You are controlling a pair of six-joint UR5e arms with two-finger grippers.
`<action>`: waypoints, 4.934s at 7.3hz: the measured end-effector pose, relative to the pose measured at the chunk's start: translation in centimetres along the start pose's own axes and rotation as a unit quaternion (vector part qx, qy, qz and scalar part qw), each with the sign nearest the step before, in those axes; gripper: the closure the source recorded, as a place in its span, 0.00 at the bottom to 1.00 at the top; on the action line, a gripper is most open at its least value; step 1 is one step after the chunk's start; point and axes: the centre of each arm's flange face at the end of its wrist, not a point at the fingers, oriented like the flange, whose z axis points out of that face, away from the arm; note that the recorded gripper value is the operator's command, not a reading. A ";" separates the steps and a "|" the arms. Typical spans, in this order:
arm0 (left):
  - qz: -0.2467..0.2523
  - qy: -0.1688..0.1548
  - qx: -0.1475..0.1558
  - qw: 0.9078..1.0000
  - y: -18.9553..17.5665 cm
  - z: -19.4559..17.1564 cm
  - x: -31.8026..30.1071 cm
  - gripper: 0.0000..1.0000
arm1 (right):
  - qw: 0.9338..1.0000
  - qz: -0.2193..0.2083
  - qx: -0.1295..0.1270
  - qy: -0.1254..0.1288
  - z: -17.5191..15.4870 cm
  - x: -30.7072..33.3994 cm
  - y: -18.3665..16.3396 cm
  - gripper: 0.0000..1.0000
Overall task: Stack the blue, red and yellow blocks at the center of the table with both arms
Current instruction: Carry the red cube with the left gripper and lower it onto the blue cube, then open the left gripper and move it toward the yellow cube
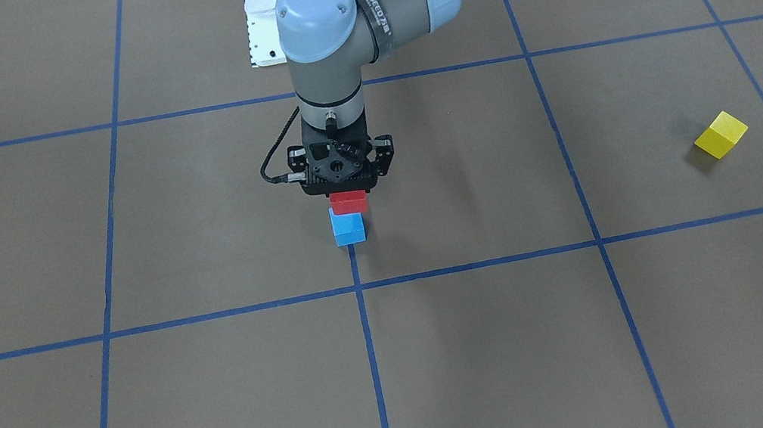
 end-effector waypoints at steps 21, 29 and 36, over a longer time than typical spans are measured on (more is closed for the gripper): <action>0.005 0.008 0.023 1.000 -0.3 6.0 -1.0 0.00 | 1.000 -0.002 0.003 0.001 -0.3 -0.2 -0.5 0.00; 0.085 0.014 0.024 0.996 1.1 -3.1 -7.0 0.00 | 1.000 -0.002 0.002 0.001 -0.2 -0.2 -0.4 0.00; 0.297 -0.016 -0.010 0.955 3.8 -3.0 -54.1 0.00 | 1.000 -0.003 0.003 0.001 -0.3 -0.2 -0.4 0.00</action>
